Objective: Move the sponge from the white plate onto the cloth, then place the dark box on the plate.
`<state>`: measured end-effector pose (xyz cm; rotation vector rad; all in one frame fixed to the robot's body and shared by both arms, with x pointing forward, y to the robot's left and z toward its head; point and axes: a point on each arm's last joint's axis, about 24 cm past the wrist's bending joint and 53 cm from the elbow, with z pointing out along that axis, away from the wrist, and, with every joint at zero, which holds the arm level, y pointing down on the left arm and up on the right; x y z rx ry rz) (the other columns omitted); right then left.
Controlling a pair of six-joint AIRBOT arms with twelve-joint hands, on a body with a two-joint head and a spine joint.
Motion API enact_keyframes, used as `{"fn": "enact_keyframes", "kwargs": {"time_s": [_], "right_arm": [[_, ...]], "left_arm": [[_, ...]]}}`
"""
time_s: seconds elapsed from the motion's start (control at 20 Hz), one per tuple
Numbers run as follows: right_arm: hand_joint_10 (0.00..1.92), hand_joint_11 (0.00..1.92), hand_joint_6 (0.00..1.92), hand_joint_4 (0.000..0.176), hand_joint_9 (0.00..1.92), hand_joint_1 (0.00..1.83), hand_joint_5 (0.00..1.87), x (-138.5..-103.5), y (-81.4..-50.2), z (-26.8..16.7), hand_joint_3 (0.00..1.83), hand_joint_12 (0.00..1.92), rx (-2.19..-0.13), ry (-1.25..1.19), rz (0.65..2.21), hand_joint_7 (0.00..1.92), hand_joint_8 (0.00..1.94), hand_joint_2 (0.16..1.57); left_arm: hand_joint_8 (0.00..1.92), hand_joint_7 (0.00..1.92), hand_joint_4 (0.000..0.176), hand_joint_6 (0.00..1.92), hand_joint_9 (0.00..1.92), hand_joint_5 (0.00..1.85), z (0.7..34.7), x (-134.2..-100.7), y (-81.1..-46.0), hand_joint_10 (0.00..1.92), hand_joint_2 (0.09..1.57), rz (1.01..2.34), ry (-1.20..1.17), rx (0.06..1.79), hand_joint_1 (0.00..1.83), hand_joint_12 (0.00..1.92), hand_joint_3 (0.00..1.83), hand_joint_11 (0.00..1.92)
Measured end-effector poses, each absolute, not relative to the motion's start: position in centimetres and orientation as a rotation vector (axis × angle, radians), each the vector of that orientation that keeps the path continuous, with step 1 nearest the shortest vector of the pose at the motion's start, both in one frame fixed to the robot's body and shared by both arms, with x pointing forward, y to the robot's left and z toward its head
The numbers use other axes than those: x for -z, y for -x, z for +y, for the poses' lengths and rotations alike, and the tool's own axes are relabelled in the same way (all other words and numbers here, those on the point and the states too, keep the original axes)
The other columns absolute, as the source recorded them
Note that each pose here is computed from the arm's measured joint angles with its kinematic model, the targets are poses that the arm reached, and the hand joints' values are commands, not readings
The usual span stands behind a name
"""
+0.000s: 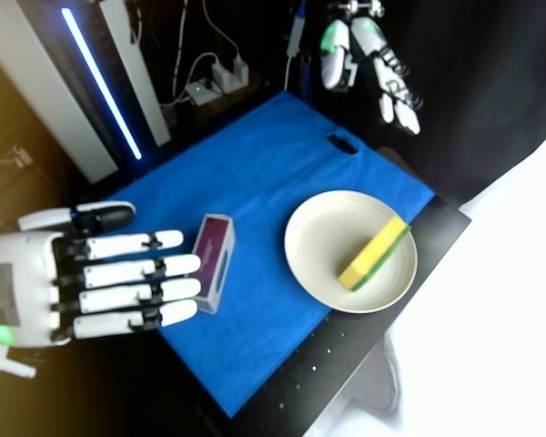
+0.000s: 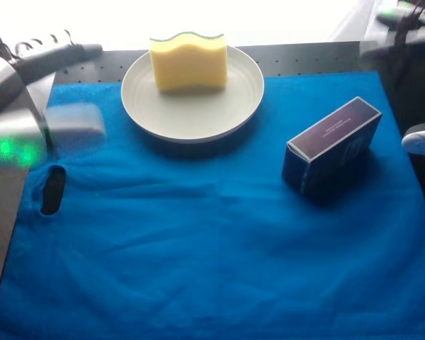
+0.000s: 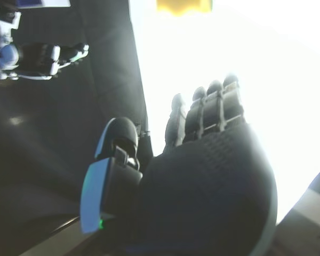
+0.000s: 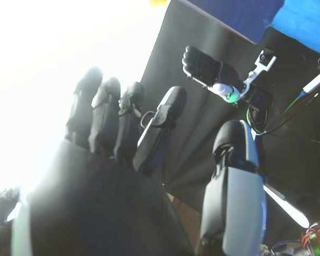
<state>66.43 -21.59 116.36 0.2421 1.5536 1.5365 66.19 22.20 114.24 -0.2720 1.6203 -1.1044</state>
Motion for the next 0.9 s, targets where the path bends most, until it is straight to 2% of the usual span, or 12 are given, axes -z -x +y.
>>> {"fn": "enact_keyframes", "kwargs": {"time_s": [0.15,0.25,0.3,0.35,0.4,0.45,0.55,0.6,0.65,0.7,0.8,0.9], "right_arm": [[0.00,0.00,0.00,0.172,0.00,0.90,0.13,-116.3,-66.5,-21.6,0.01,0.00,-1.532,-0.247,1.557,0.00,0.00,0.90],[0.00,0.00,0.00,0.169,0.00,0.91,0.13,-116.1,-66.5,-21.7,0.01,0.00,-1.527,-0.249,1.564,0.00,0.00,0.89],[0.00,0.00,0.01,0.175,0.00,0.88,0.14,-116.1,-66.5,-21.6,0.00,0.00,-1.527,-0.248,1.566,0.00,0.00,0.88],[0.00,0.00,0.00,0.176,0.00,0.87,0.14,-116.0,-66.5,-21.6,0.00,0.00,-1.527,-0.246,1.569,0.00,0.00,0.88],[0.00,0.00,0.00,0.176,0.00,0.88,0.13,-116.0,-66.5,-21.5,0.00,0.00,-1.527,-0.243,1.572,0.00,0.00,0.89],[0.00,0.00,0.00,0.176,0.00,0.88,0.13,-115.9,-66.4,-21.5,0.00,0.00,-1.527,-0.239,1.575,0.00,0.00,0.88],[0.00,0.04,0.00,0.176,0.00,0.80,0.09,-115.7,-66.4,-21.3,0.00,0.02,-1.528,-0.230,1.586,0.00,0.00,0.85],[0.00,0.05,0.00,0.176,0.00,0.78,0.08,-115.5,-66.4,-21.3,0.00,0.02,-1.527,-0.231,1.590,0.00,0.00,0.84],[0.00,0.03,0.00,0.164,0.00,0.80,0.07,-115.3,-66.4,-21.2,0.00,0.01,-1.527,-0.232,1.595,0.00,0.00,0.85],[0.00,0.03,0.00,0.150,0.00,0.81,0.07,-115.1,-66.3,-21.0,0.00,0.01,-1.529,-0.221,1.604,0.00,0.00,0.85],[0.00,0.01,0.00,0.147,0.00,0.78,0.08,-114.6,-66.3,-20.7,0.00,0.00,-1.529,-0.220,1.619,0.01,0.00,0.84],[0.00,0.00,0.01,0.156,0.00,0.76,0.09,-114.5,-66.4,-20.8,0.00,0.00,-1.527,-0.225,1.621,0.03,0.01,0.84]], "left_arm": [[0.00,0.19,0.090,0.00,0.13,0.28,21.5,-114.4,-66.7,0.00,0.98,1.614,0.260,1.116,0.75,0.44,0.00,0.00],[0.00,0.19,0.111,0.00,0.13,0.28,20.8,-115.2,-68.1,0.00,0.96,1.577,0.264,1.132,0.78,0.39,0.00,0.00],[0.00,0.18,0.052,0.00,0.12,0.24,20.2,-115.9,-68.9,0.00,0.98,1.551,0.266,1.154,0.78,0.41,0.00,0.00],[0.00,0.18,0.018,0.00,0.13,0.24,19.1,-116.8,-70.2,0.00,0.98,1.528,0.253,1.172,0.77,0.45,0.00,0.00],[0.00,0.18,0.031,0.00,0.14,0.25,18.3,-117.4,-71.0,0.00,0.97,1.514,0.240,1.187,0.76,0.49,0.00,0.00],[0.00,0.18,0.067,0.00,0.16,0.26,17.4,-118.0,-71.8,0.01,0.97,1.512,0.226,1.191,0.74,0.50,0.00,0.00],[0.01,0.20,0.105,0.01,0.18,0.27,15.6,-119.1,-73.2,0.01,0.94,1.513,0.171,1.179,0.83,0.49,0.00,0.00],[0.00,0.21,0.106,0.00,0.19,0.28,15.0,-119.6,-73.9,0.01,0.93,1.515,0.154,1.169,0.85,0.50,0.00,0.00],[0.00,0.23,0.121,0.01,0.23,0.31,14.4,-120.0,-74.9,0.02,0.92,1.522,0.140,1.149,0.85,0.56,0.00,0.00],[0.00,0.23,0.120,0.00,0.26,0.31,14.2,-120.1,-75.9,0.01,0.91,1.531,0.146,1.132,0.85,0.71,0.00,0.00],[0.01,0.29,0.142,0.01,0.33,0.34,13.8,-119.0,-77.7,0.02,0.90,1.592,0.131,1.063,0.92,0.85,0.00,0.00],[0.01,0.35,0.091,0.00,0.39,0.38,13.1,-117.7,-78.9,0.02,0.93,1.649,0.123,1.008,1.02,1.00,0.00,0.00]]}}
